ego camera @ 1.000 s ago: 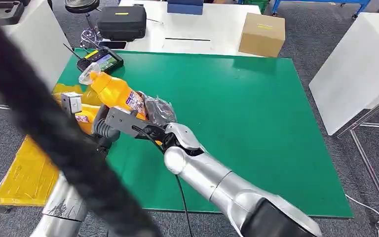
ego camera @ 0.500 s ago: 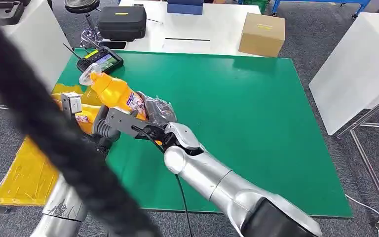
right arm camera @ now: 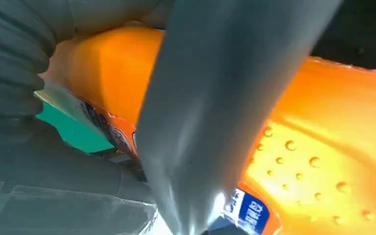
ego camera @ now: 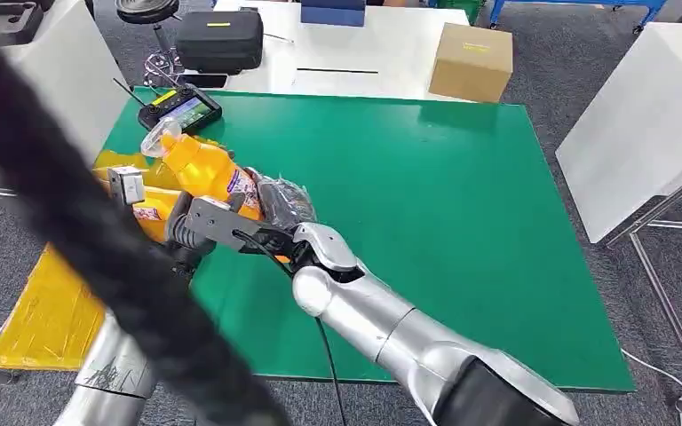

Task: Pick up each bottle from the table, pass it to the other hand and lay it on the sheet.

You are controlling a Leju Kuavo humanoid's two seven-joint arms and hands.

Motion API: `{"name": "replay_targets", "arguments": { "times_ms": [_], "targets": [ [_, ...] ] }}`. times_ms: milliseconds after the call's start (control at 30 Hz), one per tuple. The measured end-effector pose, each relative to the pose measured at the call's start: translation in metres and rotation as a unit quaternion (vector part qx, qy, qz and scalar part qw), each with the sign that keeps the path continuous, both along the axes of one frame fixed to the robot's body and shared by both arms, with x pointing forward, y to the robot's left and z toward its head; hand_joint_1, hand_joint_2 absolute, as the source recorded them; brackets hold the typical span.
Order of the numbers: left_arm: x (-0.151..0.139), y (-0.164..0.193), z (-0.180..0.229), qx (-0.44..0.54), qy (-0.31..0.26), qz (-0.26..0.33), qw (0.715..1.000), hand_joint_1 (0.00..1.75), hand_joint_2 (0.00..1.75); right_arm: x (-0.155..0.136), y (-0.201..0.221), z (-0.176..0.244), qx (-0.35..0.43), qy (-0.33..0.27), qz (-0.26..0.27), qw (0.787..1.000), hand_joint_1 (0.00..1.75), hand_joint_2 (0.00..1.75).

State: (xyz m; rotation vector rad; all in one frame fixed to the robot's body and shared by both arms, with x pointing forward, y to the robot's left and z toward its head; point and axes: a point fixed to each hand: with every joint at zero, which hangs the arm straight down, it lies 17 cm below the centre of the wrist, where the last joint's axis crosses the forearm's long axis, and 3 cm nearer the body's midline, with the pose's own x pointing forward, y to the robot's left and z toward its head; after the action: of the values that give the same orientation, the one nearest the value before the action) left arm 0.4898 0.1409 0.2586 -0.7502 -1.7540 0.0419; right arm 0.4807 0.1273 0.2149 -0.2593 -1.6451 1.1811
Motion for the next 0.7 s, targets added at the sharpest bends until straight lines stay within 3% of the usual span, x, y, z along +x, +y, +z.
{"name": "replay_targets", "arguments": {
  "times_ms": [700],
  "targets": [
    [-0.0060,0.0069,0.0002,-0.045,0.015,-0.025,0.999,1.75,1.75,-0.0075,0.0060,-0.0042,-0.013,-0.002,0.009,1.000,1.75,1.75]
  ]
}}
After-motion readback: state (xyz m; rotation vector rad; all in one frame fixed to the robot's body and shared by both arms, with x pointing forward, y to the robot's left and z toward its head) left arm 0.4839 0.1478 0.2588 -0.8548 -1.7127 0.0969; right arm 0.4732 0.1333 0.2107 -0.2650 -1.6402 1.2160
